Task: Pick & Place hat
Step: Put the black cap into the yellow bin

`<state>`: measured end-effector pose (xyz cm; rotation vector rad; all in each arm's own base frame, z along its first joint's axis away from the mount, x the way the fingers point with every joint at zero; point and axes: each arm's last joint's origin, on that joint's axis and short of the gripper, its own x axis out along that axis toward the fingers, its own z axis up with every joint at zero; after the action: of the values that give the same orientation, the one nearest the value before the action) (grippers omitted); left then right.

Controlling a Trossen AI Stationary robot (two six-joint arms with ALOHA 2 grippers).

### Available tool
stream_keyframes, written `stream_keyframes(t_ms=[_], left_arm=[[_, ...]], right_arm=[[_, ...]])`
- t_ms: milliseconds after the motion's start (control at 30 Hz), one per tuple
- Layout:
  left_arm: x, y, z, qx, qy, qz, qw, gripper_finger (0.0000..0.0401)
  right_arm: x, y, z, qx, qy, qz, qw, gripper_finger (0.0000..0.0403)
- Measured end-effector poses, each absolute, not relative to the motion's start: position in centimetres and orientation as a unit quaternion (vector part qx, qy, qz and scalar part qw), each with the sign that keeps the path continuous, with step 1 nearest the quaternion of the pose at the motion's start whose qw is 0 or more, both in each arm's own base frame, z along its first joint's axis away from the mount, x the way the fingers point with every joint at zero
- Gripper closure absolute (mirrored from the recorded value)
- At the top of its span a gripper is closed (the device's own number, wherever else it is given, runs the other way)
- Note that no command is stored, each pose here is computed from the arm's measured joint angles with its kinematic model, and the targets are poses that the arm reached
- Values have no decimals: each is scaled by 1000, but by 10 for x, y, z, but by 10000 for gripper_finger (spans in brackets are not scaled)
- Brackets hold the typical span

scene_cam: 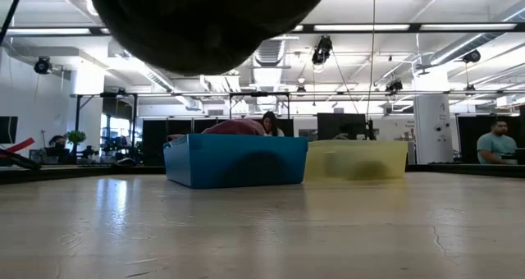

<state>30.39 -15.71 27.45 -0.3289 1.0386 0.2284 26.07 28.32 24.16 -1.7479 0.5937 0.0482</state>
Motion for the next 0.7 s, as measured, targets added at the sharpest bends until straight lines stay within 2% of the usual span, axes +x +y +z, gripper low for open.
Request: stream_keyframes(t_ms=[200,367,700], left_arm=[[311,-172,292,-197,433,76,876,215],[309,-177,296,-211,420,83,879,215],[327,-185,274,-219,407,109,880,215]], right_arm=[[262,283,240,-742,259,14,618,390],[271,280,228,-734,274,10,621,390],[299,268,207,-716,300,-3,630,390]])
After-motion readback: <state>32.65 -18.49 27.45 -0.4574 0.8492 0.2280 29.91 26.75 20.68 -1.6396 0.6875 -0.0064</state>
